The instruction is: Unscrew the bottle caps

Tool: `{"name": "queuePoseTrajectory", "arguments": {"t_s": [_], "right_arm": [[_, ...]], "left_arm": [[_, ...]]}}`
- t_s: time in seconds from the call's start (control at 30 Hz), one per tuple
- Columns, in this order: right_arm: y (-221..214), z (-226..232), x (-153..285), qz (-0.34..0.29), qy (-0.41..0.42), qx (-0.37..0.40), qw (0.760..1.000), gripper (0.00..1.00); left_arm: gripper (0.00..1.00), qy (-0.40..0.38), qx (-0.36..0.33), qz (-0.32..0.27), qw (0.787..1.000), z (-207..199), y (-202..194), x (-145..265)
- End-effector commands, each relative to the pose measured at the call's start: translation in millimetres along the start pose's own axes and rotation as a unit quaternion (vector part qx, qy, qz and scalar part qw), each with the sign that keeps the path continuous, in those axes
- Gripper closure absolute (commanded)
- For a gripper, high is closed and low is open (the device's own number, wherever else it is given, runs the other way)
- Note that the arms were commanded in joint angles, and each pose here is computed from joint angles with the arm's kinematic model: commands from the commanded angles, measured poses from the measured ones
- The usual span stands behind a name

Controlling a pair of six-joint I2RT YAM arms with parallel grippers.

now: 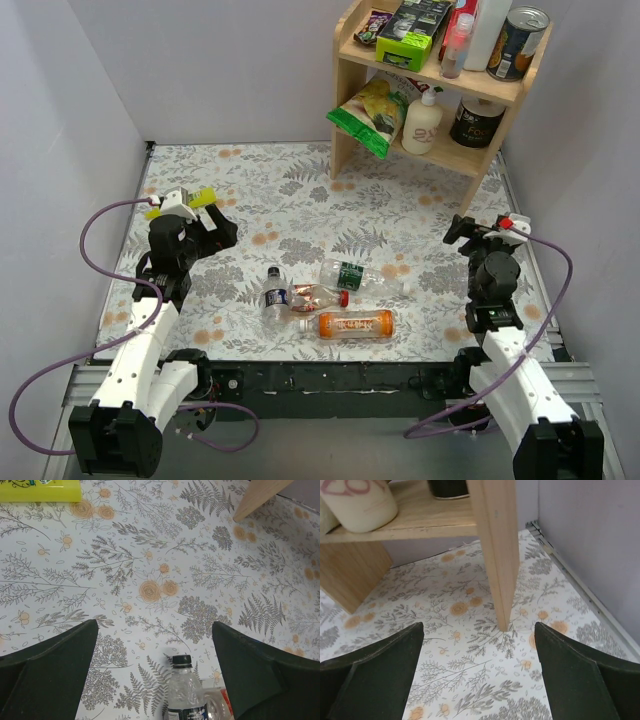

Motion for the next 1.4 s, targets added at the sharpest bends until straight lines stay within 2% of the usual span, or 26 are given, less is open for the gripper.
{"name": "queuePoseTrajectory", "arguments": {"t_s": [0.0, 0.17, 0.23, 0.3, 0.33, 0.47, 0.53, 0.57, 0.6, 0.67, 0.77, 0.8, 0.93, 1.07, 1.2, 1.33, 1.37], "right_arm": [[12.0, -11.1, 20.3, 0.025, -0.069, -0.089, 0.993, 0.02], [34.6, -5.6, 38.8, -0.016, -0.025, -0.09, 0.996, 0.02], [39.5, 2.7, 43.0, -0.001, 0.003, -0.096, 0.995, 0.04], [34.0, 10.5, 46.2, 0.037, 0.028, -0.098, 0.994, 0.04], [38.5, 15.2, 46.8, 0.044, 0.042, -0.099, 0.993, 0.04], [20.2, 37.6, 49.3, 0.131, 0.113, -0.106, 0.979, 0.05], [12.3, 41.3, 50.7, 0.161, 0.12, -0.115, 0.973, 0.05], [6.7, 51.2, 53.7, 0.19, 0.15, -0.131, 0.961, 0.05], [2.3, 54.4, 55.1, 0.207, 0.158, -0.14, 0.955, 0.05], [-14.2, 63.8, 62.0, 0.264, 0.181, -0.17, 0.932, 0.06], [-27.1, 80.0, 69.7, 0.307, 0.227, -0.22, 0.897, 0.13], [-37.9, 81.2, 73.5, 0.329, 0.218, -0.251, 0.884, 0.13], [-60.3, 82.5, 79.1, 0.362, 0.205, -0.298, 0.859, 0.16], [-74.4, 73.4, 84.0, 0.383, 0.166, -0.284, 0.864, 0.18], [-89.8, 61.0, 91.8, 0.411, 0.12, -0.254, 0.867, 0.15], [-106.4, 57.3, 97.1, 0.439, 0.099, -0.256, 0.856, 0.15], [-116.0, 57.7, 102.4, 0.454, 0.101, -0.262, 0.846, 0.16]], "left_arm": [[0.02, 0.004, -0.009, -0.023, 1.0, -2.1, 13.5, 2.1], [0.02, -0.028, -0.012, -0.036, 0.999, -16.2, 30.6, -0.7], [0.02, -0.067, -0.016, -0.032, 0.997, -29.8, 40.2, -4.0], [0.02, -0.11, -0.027, -0.042, 0.993, -47.1, 55.1, -7.1], [0.02, -0.131, -0.028, -0.023, 0.991, -54.0, 52.8, -15.1], [0.02, -0.2, -0.072, -0.013, 0.977, -97.8, 64.8, -28.0], [0.02, -0.26, -0.124, 0.008, 0.958, -129.7, 53.9, -32.6], [0.02, -0.285, -0.143, 0.014, 0.948, -139.6, 47.9, -33.9], [0.02, -0.32, -0.176, 0.02, 0.931, -152.7, 37.6, -32.1], [0.02, -0.391, -0.19, 0.056, 0.899, -164.0, 11.6, -29.3], [0.02, -0.444, -0.187, 0.086, 0.872, -168.4, -8.5, -16.8], [0.02, -0.45, -0.192, 0.085, 0.868, -169.7, -11.5, -13.2], [0.02, -0.455, -0.222, 0.081, 0.858, -167.2, -26.3, -5.8], [0.02, -0.421, -0.255, 0.092, 0.865, -169.3, -42.3, -9.4], [0.02, -0.427, -0.274, 0.099, 0.856, -176.4, -55.7, -5.9], [0.02, -0.401, -0.299, 0.104, 0.86, -172.7, -69.2, -14.7], [0.02, -0.398, -0.303, 0.105, 0.859, -172.7, -72.0, -17.3]]}}
Point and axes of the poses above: each gripper's point midway between its finger pads, its own x axis back along the fingers, its own z axis along the line the jaws close on, y = z × x, the point moved 5 cm from there along x, back along the fingers
